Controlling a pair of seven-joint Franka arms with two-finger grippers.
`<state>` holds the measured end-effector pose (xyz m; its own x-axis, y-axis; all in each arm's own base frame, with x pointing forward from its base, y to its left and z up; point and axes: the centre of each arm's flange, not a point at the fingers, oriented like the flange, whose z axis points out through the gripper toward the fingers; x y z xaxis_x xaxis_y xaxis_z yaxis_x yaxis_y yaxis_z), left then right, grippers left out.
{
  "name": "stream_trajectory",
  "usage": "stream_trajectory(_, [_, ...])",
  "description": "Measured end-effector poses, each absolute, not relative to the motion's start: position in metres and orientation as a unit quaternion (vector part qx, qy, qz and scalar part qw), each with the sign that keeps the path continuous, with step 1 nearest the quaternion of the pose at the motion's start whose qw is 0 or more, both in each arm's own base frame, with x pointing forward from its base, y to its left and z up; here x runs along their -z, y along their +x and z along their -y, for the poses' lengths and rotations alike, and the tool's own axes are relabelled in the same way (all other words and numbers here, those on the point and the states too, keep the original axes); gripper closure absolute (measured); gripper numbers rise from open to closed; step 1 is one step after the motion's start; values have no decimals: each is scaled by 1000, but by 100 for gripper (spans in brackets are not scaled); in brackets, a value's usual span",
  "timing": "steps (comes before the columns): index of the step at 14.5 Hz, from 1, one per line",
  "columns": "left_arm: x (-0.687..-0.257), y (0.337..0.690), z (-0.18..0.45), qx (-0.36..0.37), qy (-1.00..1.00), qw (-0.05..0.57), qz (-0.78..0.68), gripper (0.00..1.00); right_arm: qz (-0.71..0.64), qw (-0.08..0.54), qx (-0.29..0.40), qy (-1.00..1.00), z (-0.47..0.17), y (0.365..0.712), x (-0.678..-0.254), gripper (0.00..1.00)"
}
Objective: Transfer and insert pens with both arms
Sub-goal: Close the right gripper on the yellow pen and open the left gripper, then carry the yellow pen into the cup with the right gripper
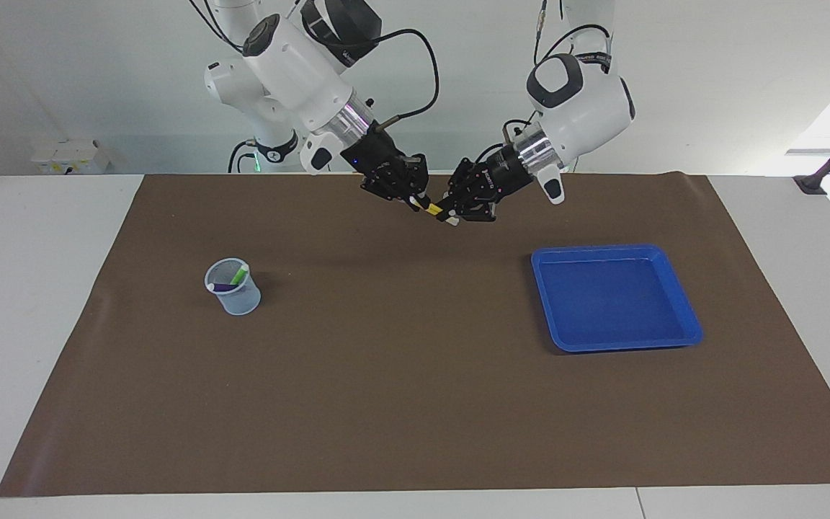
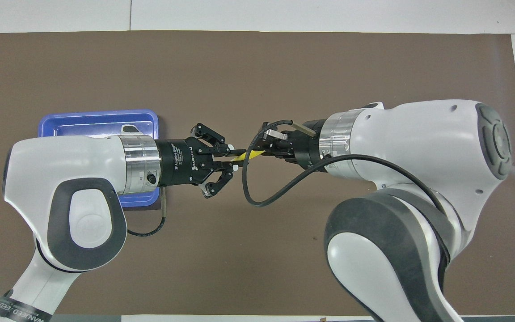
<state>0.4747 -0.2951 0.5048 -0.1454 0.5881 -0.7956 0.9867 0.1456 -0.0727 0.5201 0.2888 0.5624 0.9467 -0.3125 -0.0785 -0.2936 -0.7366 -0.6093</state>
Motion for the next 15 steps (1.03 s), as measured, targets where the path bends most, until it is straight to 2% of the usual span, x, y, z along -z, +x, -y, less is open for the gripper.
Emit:
stream_trajectory(4, [-507, 477, 293, 313, 569, 320, -690, 34, -153, 309, -4, -939, -285, 518, -557, 81])
stream_trajectory(7, [-507, 477, 292, 312, 568, 321, -691, 1, -105, 282, -23, -953, -248, 525, -560, 81])
stream_trajectory(12, [-506, 483, 281, 299, 574, 332, -686, 0, 45, 237, -24, -970, -117, 540, -576, 81])
stream_trajectory(15, [-504, 490, 268, 280, 591, 341, -675, 0, 175, 189, -14, -966, -38, 542, -568, 81])
